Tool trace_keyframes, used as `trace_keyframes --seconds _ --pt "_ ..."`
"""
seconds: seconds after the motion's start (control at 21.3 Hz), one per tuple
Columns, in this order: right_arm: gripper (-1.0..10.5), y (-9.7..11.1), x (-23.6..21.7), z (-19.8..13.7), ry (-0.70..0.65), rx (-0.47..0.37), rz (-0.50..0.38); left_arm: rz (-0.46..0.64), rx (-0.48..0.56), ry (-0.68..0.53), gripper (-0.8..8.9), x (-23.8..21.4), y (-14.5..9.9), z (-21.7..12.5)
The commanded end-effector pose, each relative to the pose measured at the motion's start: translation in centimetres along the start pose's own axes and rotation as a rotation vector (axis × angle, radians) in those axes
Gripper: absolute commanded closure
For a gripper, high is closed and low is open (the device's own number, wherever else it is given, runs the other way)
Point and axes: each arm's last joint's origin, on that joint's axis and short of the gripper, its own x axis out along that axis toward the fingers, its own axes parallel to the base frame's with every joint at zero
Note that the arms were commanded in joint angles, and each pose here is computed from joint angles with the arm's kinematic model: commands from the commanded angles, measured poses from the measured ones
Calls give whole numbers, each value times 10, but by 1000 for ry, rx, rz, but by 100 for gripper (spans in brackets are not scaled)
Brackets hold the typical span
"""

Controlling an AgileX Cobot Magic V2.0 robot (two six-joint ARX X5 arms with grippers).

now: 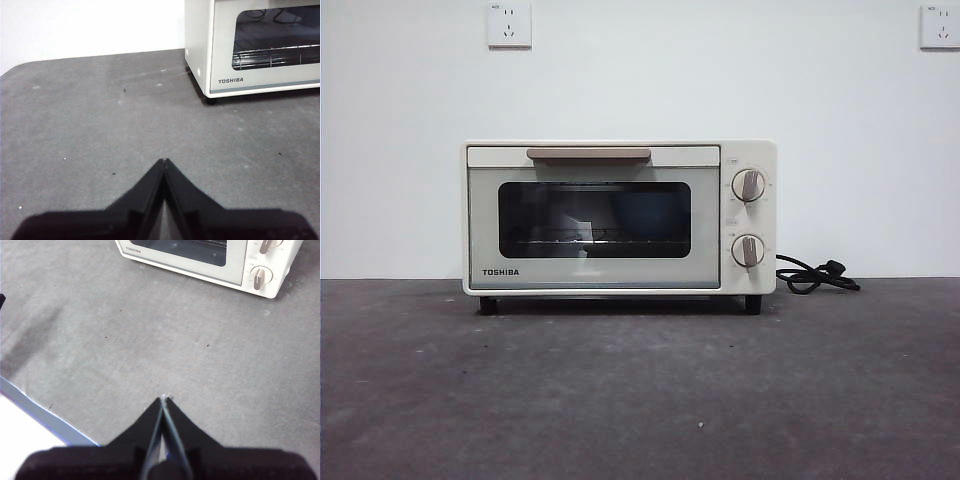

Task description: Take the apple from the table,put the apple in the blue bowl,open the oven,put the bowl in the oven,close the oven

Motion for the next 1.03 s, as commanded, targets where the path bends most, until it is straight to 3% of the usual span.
trace_keyframes --seconds 0.05,0.23,0.33,0.38,0.56,0.8,1.03 --pt "946 0 1 -1 1 8 0 -2 -10 9 817 1 0 -3" --pt "946 0 1 -1 -2 8 -2 -3 -10 22 817 2 0 -4" --pt "946 -6 -7 -2 -37 -207 -99 -3 -10 30 817 3 0 -5" --pt "946 -10 -10 -5 -48 -251 -130 -4 -11 33 817 3 0 -5" --pt "946 -36 -1 -32 -134 -157 -283 -4 -11 42 817 3 0 -5" --pt "946 -69 40 -79 -488 -85 -485 -4 -11 43 817 3 0 -5" --pt "946 -90 59 -129 -586 -29 -640 -4 -11 45 817 3 0 -6"
